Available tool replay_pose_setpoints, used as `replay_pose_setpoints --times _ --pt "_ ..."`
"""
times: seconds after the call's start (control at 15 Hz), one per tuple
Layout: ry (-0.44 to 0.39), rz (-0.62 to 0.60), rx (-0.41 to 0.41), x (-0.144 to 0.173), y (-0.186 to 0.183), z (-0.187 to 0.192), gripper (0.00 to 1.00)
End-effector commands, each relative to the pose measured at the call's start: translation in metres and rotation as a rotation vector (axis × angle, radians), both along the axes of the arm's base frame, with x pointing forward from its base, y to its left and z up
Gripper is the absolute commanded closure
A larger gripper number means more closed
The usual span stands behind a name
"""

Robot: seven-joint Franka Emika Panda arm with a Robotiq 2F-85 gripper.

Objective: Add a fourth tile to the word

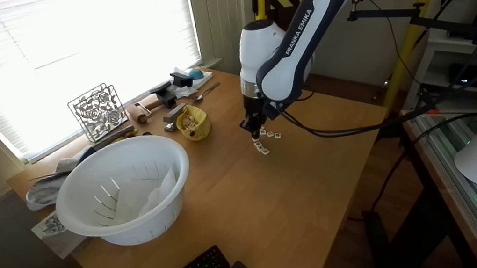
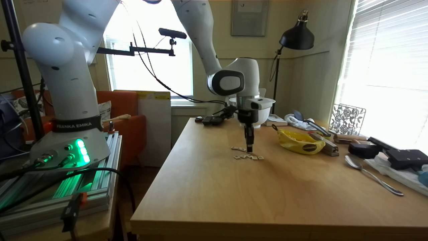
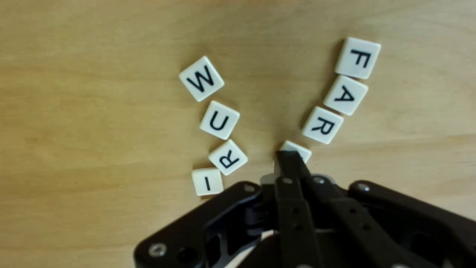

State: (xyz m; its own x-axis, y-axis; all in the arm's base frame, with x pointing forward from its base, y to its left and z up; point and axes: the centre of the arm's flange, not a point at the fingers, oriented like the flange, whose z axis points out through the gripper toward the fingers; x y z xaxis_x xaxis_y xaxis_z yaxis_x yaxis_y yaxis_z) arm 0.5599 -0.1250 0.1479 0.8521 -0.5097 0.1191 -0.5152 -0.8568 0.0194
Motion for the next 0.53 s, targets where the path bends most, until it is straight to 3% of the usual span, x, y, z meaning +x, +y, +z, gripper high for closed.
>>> replay_pose_setpoints --times 0.0,0.47 --pt "0.046 -0.010 0.018 -0.0144 0.0111 -0.0131 1.00" --pt "0.043 -0.011 0.019 -0.0137 0.0122 -0.0141 1.00"
